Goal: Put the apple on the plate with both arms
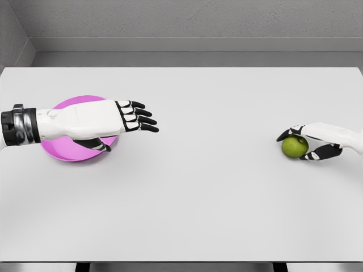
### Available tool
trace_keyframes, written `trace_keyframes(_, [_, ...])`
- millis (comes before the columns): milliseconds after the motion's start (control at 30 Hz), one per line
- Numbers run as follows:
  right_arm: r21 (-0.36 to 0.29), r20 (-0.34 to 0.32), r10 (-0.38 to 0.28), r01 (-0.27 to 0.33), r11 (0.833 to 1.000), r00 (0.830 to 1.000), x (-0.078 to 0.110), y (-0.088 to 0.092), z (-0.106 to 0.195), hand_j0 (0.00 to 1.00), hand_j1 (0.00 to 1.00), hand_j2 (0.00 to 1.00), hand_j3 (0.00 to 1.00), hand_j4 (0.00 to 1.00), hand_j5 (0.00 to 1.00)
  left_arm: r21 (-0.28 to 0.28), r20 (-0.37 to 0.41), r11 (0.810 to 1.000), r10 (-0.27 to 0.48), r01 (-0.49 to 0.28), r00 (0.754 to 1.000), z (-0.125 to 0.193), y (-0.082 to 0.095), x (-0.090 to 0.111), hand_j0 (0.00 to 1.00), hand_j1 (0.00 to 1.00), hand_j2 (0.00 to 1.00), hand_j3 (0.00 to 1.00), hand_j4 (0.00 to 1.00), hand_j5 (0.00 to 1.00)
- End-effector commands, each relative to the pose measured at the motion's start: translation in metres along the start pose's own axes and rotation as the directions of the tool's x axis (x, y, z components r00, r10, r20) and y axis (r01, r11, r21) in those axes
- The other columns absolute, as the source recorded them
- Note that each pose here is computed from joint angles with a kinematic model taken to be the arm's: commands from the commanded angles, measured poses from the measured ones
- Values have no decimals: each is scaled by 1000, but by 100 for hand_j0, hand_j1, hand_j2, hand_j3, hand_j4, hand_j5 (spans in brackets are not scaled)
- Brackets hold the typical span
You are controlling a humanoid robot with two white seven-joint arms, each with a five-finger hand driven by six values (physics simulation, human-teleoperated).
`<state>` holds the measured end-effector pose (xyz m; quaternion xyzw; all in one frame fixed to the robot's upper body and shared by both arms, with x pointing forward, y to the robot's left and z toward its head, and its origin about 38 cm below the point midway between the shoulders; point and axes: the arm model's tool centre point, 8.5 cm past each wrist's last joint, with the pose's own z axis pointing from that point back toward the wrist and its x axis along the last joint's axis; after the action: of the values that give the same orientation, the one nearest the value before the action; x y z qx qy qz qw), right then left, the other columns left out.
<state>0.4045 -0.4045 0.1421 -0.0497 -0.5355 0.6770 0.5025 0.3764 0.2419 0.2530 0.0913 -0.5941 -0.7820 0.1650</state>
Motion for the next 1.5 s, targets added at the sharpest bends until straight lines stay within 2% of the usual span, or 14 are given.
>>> trace_keyframes(0, [-5, 2, -6, 6, 1000, 1000, 0, -1, 0, 58, 58, 58, 58, 58, 58, 0, -1, 1000, 5, -5, 1000, 0, 0, 0, 100, 100, 100, 100, 100, 100])
trace_keyframes(267, [-22, 22, 3, -2, 1000, 1000, 6, -8, -5, 40, 40, 40, 40, 40, 40, -2, 0, 1000, 5, -5, 1000, 0, 0, 0, 100, 100, 100, 100, 100, 100])
trace_keyframes(333, [-42, 56, 24, -22, 999, 998, 16, -18, -13, 38, 38, 38, 38, 38, 38, -2, 0, 1000, 5, -5, 1000, 0, 0, 0, 100, 100, 100, 100, 100, 100])
trace_keyframes(400, [-67, 139, 84, -75, 995, 987, 46, -33, -25, 38, 38, 38, 38, 38, 38, -2, 0, 1000, 5, -5, 1000, 0, 0, 0, 100, 100, 100, 100, 100, 100])
trace_keyframes(567, [-95, 393, 200, -177, 980, 898, 136, -52, -57, 36, 36, 36, 36, 36, 36, -2, 0, 1000, 5, -5, 1000, 0, 0, 0, 100, 100, 100, 100, 100, 100])
trace_keyframes(767, [-107, 624, 238, -220, 970, 744, 229, -50, -126, 36, 36, 36, 36, 36, 36, -2, 0, 1000, 5, -5, 1000, 0, 0, 0, 100, 100, 100, 100, 100, 100])
trace_keyframes(800, [-103, 629, 231, -215, 971, 742, 235, -50, -136, 36, 36, 36, 36, 36, 36, -2, 0, 1000, 5, -5, 1000, 0, 0, 0, 100, 100, 100, 100, 100, 100])
trace_keyframes(900, [-93, 606, 192, -172, 981, 772, 220, -53, -154, 36, 36, 36, 36, 36, 36, -11, 0, 1000, 5, -5, 1000, 0, -1, 0, 100, 100, 100, 100, 100, 100])
trace_keyframes(1000, [-78, 529, 142, -119, 990, 837, 185, -57, -159, 36, 36, 36, 36, 36, 36, -11, 0, 1000, 5, -5, 1000, 0, -1, 0, 100, 100, 100, 100, 100, 100])
trace_keyframes(1100, [-88, 497, 130, -99, 991, 858, 171, -64, -157, 43, 43, 43, 43, 43, 43, -11, 0, 1000, 5, -5, 1000, 0, -1, 0, 100, 100, 100, 100, 100, 100])
trace_keyframes(1167, [-131, 473, 134, -81, 988, 871, 161, -77, -147, 100, 100, 100, 100, 100, 100, -13, 0, 1000, 5, -5, 1000, 0, -1, 0, 100, 100, 100, 100, 100, 100])
trace_keyframes(1233, [-187, 387, 104, -33, 982, 916, 123, -89, -120, 100, 100, 100, 100, 100, 100, -13, 0, 1000, 5, -5, 1000, 0, -1, 0, 100, 100, 100, 100, 100, 100])
trace_keyframes(1300, [-205, 323, 67, 0, 979, 944, 94, -91, -104, 100, 100, 100, 100, 100, 100, -13, 0, 1000, 5, -5, 1000, 0, -1, 0, 100, 100, 100, 100, 100, 100])
trace_keyframes(1467, [-190, 257, 35, 15, 982, 966, 69, -83, -88, 100, 100, 100, 100, 100, 100, -13, 0, 1000, 5, -5, 1000, 0, -1, 0, 100, 100, 100, 100, 100, 100])
